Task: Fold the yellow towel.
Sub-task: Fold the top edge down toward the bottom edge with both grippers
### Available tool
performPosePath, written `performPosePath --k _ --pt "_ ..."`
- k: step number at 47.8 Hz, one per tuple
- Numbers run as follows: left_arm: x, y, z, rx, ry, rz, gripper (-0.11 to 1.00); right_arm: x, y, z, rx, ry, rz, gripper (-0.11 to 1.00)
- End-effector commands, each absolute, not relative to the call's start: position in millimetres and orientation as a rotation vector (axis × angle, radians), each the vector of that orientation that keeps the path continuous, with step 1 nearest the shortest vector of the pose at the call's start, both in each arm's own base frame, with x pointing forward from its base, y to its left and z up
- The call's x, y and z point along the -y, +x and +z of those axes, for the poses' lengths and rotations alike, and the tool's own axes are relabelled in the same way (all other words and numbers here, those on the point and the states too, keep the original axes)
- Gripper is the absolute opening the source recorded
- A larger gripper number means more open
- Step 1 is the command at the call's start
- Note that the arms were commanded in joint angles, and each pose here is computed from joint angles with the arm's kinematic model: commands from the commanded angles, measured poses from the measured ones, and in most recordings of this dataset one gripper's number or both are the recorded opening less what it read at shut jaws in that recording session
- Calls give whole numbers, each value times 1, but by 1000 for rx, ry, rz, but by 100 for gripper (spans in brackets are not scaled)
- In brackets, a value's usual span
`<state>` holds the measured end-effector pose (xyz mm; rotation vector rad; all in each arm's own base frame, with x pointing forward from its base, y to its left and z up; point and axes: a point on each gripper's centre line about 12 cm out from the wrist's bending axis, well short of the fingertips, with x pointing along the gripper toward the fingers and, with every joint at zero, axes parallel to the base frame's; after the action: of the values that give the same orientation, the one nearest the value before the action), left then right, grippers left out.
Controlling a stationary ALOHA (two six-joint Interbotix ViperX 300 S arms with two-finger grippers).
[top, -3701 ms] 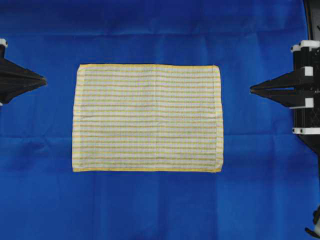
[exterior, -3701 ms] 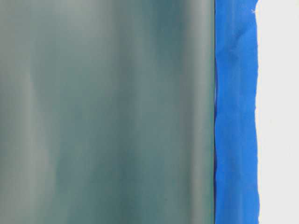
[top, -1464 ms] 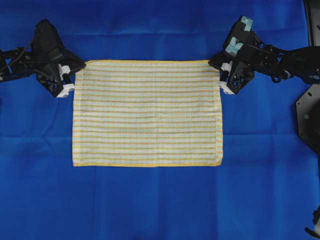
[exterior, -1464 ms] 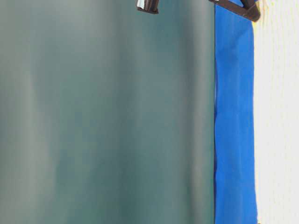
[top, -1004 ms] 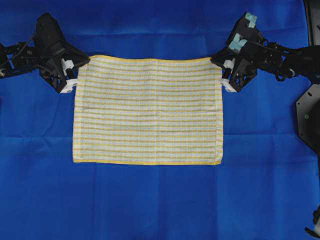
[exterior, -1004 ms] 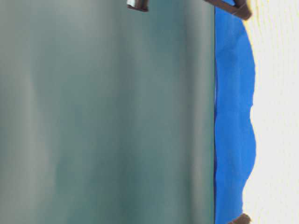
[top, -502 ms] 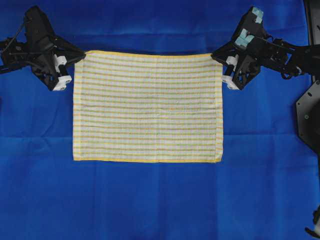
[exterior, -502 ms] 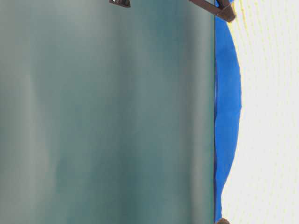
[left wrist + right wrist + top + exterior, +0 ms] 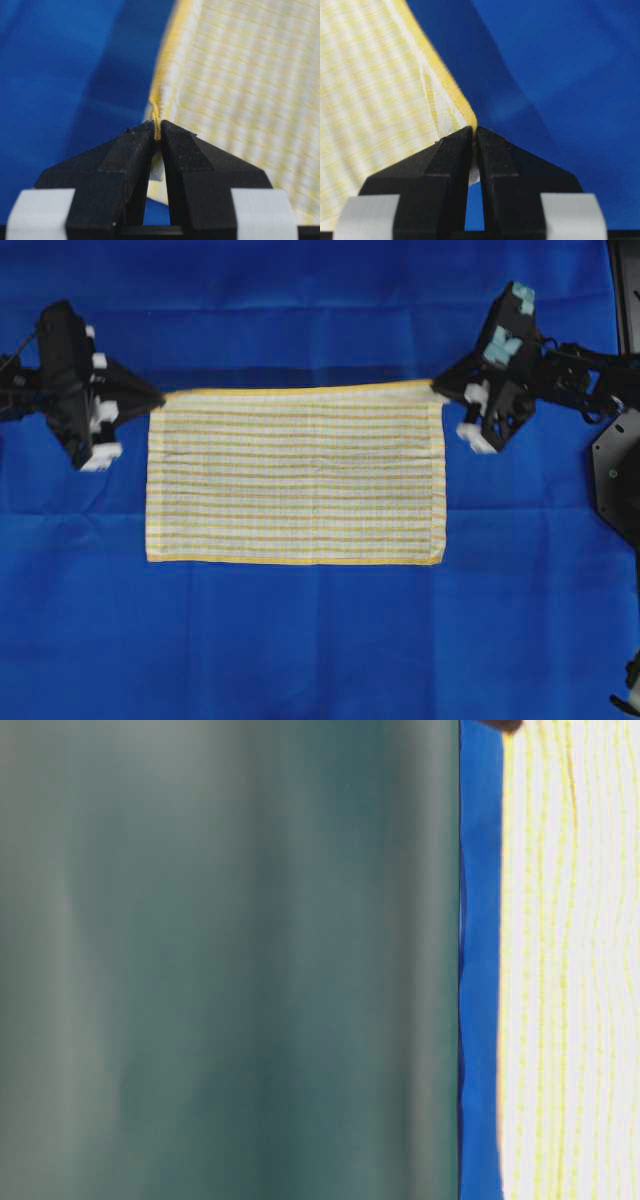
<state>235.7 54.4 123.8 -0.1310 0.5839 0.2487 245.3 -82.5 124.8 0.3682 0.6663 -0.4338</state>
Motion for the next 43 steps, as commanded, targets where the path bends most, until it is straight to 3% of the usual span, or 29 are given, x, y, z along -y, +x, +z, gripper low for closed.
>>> performPosePath --k 1,25,43 --pt "-42 236 131 -552 -125 203 5 66 248 136 -634 374 -381 4" --pt "30 226 147 -491 -166 -70 5 -16 248 148 -635 398 -118 4" --pt "38 229 138 -557 -156 -97 5 -34 254 142 -676 393 -69 4"
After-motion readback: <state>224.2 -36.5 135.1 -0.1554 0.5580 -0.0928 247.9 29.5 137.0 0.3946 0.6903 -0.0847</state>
